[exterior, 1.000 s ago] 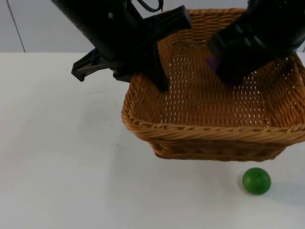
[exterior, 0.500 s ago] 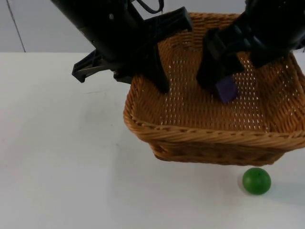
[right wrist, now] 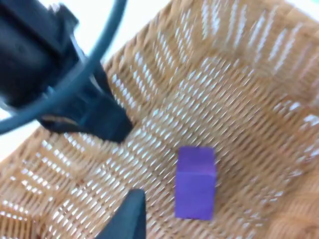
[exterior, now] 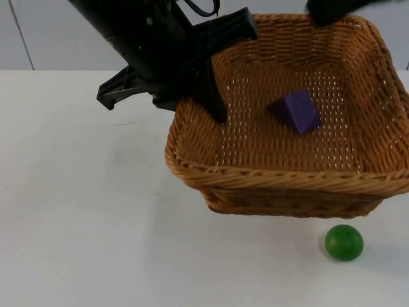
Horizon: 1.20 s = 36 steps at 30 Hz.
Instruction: Pick up the basket with the left hand and place the triangular block into the basket with the right hand.
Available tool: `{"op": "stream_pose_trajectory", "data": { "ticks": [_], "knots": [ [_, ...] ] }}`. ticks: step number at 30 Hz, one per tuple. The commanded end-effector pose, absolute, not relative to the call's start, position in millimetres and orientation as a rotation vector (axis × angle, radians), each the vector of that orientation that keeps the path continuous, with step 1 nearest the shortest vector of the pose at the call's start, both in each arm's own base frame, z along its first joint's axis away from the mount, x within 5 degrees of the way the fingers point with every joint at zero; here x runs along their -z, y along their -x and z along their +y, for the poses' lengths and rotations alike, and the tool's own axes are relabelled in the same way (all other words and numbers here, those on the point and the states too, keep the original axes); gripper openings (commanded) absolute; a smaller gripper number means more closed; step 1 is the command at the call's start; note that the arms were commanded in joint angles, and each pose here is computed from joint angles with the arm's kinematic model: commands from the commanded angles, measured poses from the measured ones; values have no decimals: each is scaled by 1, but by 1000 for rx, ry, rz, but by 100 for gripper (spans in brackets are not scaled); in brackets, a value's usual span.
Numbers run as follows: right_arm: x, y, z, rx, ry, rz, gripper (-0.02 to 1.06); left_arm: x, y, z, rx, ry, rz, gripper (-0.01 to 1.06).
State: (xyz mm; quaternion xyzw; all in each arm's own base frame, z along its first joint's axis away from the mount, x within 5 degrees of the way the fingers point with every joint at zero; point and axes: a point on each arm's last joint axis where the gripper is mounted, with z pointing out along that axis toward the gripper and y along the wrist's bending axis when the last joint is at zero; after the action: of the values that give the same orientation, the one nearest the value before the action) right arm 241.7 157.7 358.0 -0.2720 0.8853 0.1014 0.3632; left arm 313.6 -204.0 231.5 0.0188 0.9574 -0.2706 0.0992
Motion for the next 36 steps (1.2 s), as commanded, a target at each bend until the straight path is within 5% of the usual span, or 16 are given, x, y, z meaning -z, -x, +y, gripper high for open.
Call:
{"op": "stream_pose_trajectory", "data": {
  "ticks": [1, 12, 36],
  "knots": [
    [-377, -232, 144, -251, 670, 2226, 105, -237, -313, -206, 840, -32, 2809, 0],
    [-437, -182, 42, -109, 258, 2088, 105, -238, -317, -206, 823, -30, 2765, 0],
    [-450, -159, 26, -23, 235, 2019, 105, -218, -350, -160, 509, -19, 2719, 0]
  ]
}}
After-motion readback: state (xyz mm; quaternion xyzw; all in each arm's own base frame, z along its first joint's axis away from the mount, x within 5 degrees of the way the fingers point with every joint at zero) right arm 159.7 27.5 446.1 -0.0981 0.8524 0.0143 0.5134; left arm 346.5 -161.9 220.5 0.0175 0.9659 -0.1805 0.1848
